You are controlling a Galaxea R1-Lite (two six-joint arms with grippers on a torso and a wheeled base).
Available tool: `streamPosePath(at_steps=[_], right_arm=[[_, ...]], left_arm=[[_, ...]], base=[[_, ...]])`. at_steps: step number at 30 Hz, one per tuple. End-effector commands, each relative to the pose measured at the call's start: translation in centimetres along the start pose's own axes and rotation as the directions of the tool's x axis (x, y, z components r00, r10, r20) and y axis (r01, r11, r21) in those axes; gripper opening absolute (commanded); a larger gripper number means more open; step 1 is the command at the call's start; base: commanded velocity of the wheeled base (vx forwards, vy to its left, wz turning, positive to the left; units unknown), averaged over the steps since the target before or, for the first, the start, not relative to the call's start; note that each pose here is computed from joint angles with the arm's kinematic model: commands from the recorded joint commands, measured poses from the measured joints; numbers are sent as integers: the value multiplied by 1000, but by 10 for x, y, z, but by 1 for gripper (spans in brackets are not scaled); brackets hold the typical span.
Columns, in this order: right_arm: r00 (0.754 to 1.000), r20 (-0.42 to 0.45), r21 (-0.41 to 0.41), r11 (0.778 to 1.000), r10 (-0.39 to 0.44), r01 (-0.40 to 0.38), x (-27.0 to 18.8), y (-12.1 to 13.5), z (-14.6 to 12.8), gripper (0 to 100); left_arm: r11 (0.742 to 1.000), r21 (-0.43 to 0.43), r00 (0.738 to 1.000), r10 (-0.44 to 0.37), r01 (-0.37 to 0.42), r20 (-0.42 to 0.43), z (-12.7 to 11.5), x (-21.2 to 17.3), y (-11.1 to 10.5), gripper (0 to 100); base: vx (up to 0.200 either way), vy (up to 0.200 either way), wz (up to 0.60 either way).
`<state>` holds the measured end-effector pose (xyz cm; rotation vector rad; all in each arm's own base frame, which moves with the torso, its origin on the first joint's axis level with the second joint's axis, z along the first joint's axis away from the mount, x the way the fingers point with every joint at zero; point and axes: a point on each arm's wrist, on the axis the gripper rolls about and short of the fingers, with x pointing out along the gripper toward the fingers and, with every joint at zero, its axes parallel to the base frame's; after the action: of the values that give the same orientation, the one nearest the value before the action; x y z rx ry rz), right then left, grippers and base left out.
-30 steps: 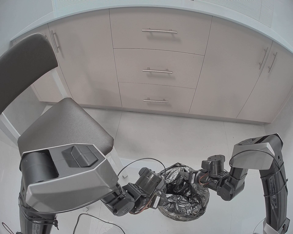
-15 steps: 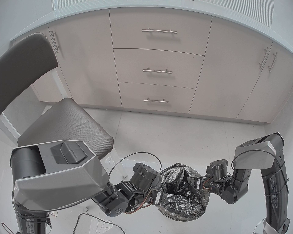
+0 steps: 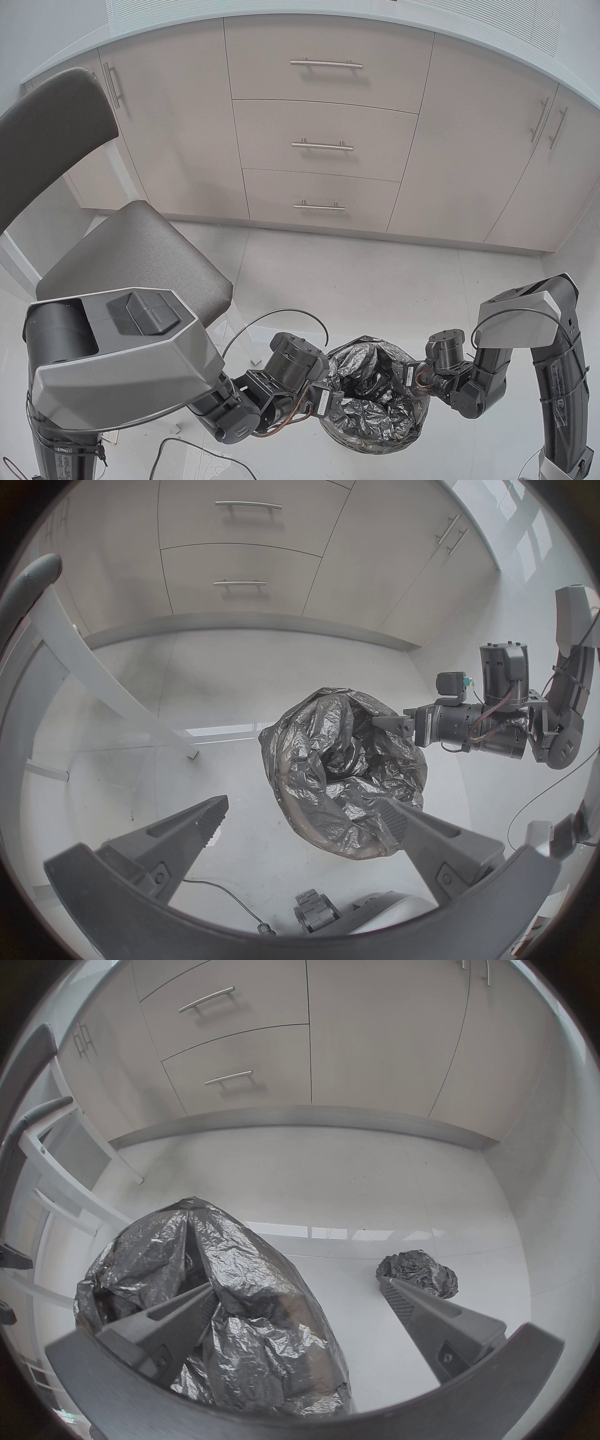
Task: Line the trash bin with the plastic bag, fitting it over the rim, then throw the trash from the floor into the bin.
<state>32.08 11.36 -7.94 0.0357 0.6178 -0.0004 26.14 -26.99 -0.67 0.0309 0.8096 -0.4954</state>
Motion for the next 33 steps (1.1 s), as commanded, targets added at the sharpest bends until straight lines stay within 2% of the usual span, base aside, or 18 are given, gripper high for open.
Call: streamPosePath(at_steps=[1, 6, 8, 18, 21, 23, 25, 26, 27, 33], right_arm=[[1000, -5, 2, 1000, -17, 17, 1, 0, -1, 100], [999, 8, 20, 998, -52, 52, 2, 0, 1, 100], [997, 19, 62, 995, -78, 76, 3, -1, 1, 100], [998, 2, 117, 991, -63, 62, -3, -1, -4, 100], [1000, 24, 135, 991, 12, -15, -10, -1, -6, 100], [983, 82, 145, 974, 165, -176, -27, -2, -5, 100], [964, 18, 137, 955, 264, -264, -41, -6, -13, 100], [964, 18, 137, 955, 264, -264, -41, -6, -13, 100], [947, -8, 139, 938, 321, -317, -50, -6, -13, 100], [945, -1, 194, 927, 328, -321, -50, -6, -11, 100]], left_arm=[[1000, -5, 1000, 8, -8, -4, -1, 2, 3, 100], [1000, -6, 1000, 13, -13, -12, -3, 5, 5, 100], [1000, -4, 1000, 18, -18, -22, -6, 10, 5, 100], [1000, -9, 1000, 19, -19, -14, -10, 19, 7, 100], [1000, -9, 1000, 16, -16, -8, -11, 21, 6, 100], [1000, -9, 1000, 12, -12, 0, -9, 23, 4, 100], [1000, -19, 1000, 9, -9, 20, -4, 24, 2, 100], [1000, -19, 1000, 9, -9, 20, -4, 24, 2, 100], [999, -36, 999, 1, 1, 51, 4, 25, 0, 100], [999, -49, 997, -2, 6, 78, 16, 31, -4, 100]], base=[[0, 0, 0], [0, 0, 0], [0, 0, 0], [0, 0, 0], [0, 0, 0], [0, 0, 0], [0, 0, 0], [0, 0, 0], [0, 0, 0], [0, 0, 0]])
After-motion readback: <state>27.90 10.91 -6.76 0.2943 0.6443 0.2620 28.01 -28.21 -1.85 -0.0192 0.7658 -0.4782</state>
